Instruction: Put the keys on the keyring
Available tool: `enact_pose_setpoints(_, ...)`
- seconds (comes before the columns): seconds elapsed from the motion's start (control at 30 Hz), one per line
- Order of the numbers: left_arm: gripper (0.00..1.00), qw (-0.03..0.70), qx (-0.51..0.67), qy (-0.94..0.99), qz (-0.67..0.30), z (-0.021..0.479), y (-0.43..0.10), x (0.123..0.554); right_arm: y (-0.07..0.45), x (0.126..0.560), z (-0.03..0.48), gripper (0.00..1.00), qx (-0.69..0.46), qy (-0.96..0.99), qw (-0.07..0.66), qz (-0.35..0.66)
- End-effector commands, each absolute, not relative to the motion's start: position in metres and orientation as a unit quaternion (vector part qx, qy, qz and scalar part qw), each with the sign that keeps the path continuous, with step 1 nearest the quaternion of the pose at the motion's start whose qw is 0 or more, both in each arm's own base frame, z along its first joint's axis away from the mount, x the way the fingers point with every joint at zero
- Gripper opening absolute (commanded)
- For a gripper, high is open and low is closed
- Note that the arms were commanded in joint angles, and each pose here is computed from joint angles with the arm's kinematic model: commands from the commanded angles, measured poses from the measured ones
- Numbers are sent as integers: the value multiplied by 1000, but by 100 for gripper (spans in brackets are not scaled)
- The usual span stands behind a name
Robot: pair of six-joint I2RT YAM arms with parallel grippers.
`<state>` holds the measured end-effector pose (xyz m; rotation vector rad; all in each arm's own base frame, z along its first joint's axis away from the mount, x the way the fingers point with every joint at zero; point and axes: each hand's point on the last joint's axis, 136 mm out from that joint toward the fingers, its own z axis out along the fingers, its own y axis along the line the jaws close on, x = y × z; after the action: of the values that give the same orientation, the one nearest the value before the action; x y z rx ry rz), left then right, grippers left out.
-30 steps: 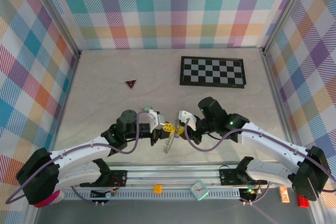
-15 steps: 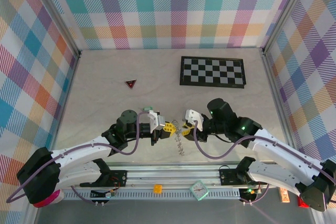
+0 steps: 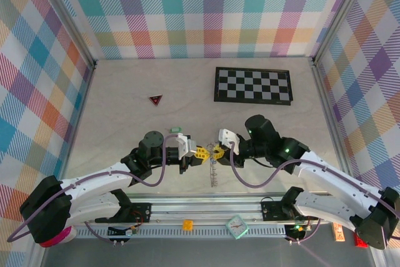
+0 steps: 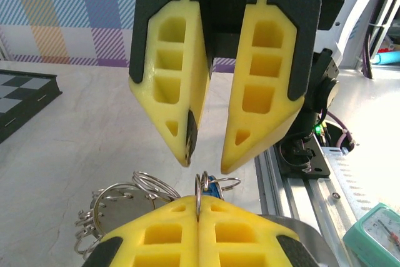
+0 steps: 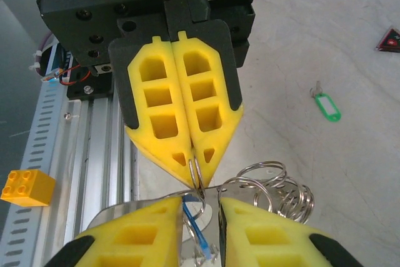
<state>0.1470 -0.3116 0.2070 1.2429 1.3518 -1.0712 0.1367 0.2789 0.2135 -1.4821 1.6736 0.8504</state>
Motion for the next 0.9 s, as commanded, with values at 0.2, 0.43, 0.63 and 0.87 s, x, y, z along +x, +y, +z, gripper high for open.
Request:
enact_pose_setpoints(0.2,0,497,533,513,-453,221,-315,131,293,135,230,18,-578,627,374,363)
enact_pose_setpoints(0.43,0,500,534,508,-456,225,-315,129,294,135,218,14,-582,637,353,363)
enact_pose_setpoints(0.63,0,501,528,520,-446,223,-315,134,296,132,219,0,-589,632,341,370)
enact_pose_setpoints(0.87,28,460,516,605,-395,197,-310,153,287,135,218,0,-615,640,325,327)
